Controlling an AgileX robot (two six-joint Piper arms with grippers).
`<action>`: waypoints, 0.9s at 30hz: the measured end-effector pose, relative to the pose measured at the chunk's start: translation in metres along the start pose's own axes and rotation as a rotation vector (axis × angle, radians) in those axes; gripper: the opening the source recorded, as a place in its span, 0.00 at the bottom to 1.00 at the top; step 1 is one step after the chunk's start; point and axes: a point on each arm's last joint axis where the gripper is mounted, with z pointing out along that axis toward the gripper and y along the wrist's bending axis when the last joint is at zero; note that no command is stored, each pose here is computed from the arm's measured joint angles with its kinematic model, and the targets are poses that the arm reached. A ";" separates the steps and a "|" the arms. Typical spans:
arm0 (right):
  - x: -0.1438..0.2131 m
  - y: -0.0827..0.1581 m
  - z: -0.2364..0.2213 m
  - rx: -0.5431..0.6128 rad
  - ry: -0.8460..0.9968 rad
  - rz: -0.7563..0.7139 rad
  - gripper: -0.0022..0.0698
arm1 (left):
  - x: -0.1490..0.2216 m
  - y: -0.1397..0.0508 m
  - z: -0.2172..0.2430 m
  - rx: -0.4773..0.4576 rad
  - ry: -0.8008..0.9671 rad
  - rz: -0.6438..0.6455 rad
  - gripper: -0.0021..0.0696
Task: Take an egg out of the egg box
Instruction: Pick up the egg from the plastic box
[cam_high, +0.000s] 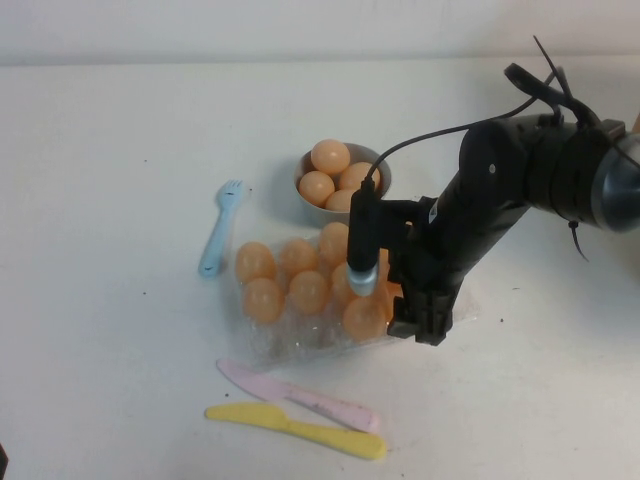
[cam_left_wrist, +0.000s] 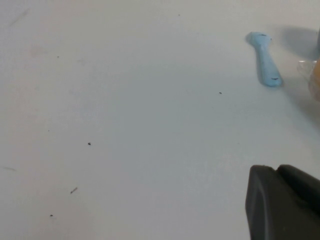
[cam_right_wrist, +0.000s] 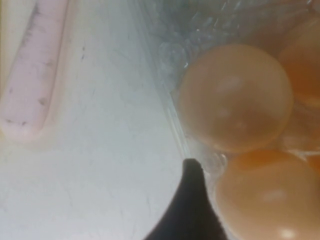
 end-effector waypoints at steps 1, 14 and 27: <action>0.001 0.000 0.000 0.000 0.006 -0.005 0.72 | 0.000 0.000 0.000 0.000 0.000 0.000 0.02; -0.007 -0.002 -0.033 0.057 -0.015 -0.042 0.72 | 0.000 0.000 0.000 0.000 0.000 0.000 0.02; -0.004 -0.001 -0.032 0.041 0.008 -0.077 0.72 | 0.000 0.000 0.000 0.000 0.000 0.000 0.02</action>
